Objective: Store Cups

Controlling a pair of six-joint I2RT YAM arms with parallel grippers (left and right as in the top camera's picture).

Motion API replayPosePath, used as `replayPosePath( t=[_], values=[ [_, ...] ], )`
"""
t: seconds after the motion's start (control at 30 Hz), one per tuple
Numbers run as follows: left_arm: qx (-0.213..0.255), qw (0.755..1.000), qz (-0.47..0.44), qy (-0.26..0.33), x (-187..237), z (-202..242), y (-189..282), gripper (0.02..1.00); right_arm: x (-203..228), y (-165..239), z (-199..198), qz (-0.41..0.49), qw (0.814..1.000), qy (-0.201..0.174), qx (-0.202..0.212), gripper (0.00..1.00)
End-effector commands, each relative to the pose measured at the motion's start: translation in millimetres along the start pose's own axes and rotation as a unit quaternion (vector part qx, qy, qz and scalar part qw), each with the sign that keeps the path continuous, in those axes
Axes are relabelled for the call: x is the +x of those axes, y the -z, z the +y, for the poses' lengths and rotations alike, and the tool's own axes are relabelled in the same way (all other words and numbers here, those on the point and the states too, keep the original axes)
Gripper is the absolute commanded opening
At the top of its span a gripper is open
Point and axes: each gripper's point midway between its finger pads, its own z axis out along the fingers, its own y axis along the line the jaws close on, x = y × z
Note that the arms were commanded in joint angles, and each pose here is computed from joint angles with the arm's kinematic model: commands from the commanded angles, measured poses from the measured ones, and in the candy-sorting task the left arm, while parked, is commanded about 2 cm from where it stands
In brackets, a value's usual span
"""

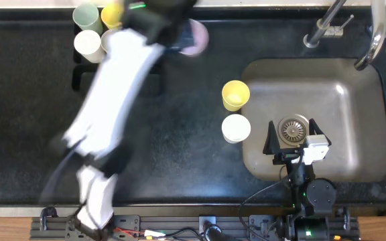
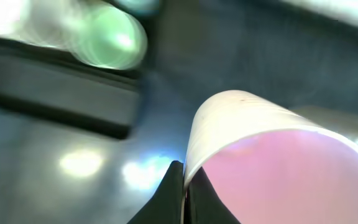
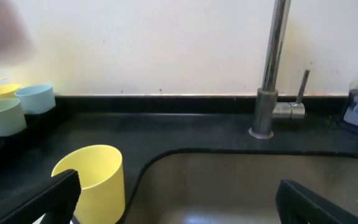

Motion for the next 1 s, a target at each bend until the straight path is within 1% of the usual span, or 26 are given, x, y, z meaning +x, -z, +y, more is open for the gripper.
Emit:
replayPosePath(
  t=[0.03,0.13,0.2,0.3,0.4,0.6,0.73,0.8,1.0],
  values=[
    [-0.069,0.990,-0.065,0.103,-9,112,46,0.036,3,0,1,0.000,1.000,0.002,-0.004,0.998],
    [-0.052,0.981,-0.028,0.184,14,168,20,0.036,3,0,1,0.000,1.000,0.002,-0.004,0.996],
    [-0.040,0.970,0.011,0.239,35,201,-7,0.036,3,0,1,0.000,1.000,0.002,-0.004,0.996],
    [-0.057,0.957,0.052,0.279,54,231,-28,0.036,3,0,1,0.000,1.000,0.002,-0.004,0.998],
    [-0.070,0.958,0.063,0.270,51,241,-40,0.036,3,0,1,0.000,1.000,0.002,-0.004,0.998],
    [-0.096,0.948,0.087,0.290,34,259,-72,0.036,3,0,1,-0.001,1.000,0.002,-0.004,0.998],
    [-0.097,0.952,0.087,0.278,10,265,-82,0.036,3,0,1,0.000,1.000,0.002,-0.004,0.998],
    [-0.100,0.950,0.089,0.282,1,269,-87,0.038,3,0,1,0.000,1.000,0.002,-0.004,0.996],
    [-0.108,0.943,0.106,0.296,-3,281,-107,0.042,3,0,1,0.000,1.000,0.002,-0.004,0.998]
  ],
)
